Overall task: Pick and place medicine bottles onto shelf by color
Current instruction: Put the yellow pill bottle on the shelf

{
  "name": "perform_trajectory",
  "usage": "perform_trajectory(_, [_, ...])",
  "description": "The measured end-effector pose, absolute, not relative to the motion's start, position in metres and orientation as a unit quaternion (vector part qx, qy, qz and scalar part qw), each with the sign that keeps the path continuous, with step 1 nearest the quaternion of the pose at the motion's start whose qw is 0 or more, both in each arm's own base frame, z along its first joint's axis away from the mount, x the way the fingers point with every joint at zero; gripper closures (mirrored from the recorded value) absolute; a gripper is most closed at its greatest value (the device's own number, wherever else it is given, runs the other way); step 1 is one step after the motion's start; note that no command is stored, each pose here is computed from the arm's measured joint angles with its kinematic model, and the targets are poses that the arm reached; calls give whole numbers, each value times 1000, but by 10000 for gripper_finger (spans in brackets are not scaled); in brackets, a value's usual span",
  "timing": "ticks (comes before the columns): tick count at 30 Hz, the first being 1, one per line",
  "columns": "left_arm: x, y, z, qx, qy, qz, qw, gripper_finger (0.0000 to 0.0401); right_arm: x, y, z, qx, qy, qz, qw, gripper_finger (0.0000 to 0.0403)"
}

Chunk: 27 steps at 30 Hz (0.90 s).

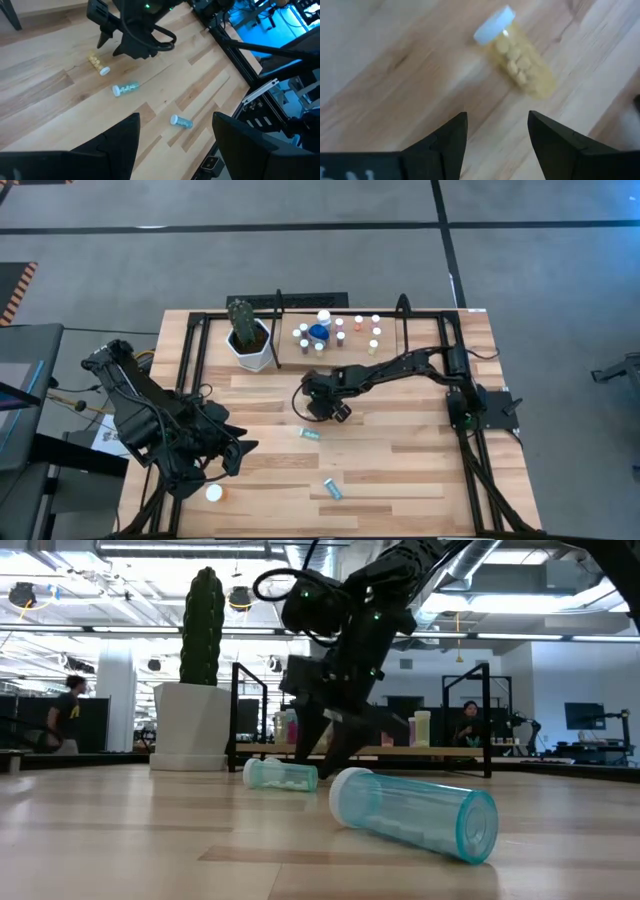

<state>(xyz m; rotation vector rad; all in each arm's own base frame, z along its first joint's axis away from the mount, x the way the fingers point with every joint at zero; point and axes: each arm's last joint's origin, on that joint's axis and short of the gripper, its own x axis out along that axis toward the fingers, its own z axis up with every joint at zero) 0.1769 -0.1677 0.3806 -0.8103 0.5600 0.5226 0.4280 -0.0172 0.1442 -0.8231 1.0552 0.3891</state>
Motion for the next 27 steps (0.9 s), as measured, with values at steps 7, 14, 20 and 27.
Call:
perform_trajectory(7, [177, -168, 381, -384, 265, 248, 849, 166, 435, -11, 154, -415, 450, 157, 775, 173])
perform_trajectory(14, [177, -168, 381, -384, 265, 248, 849, 166, 439, -3, 162, -433, 428, 188, 771, 173])
perform_trajectory(20, [177, -168, 381, -386, 264, 249, 848, 166, 439, 0, 162, -444, 406, 231, 764, 173])
perform_trajectory(27, [177, -168, 381, -385, 265, 249, 848, 166, 439, -3, 151, -444, 410, 257, 754, 173])
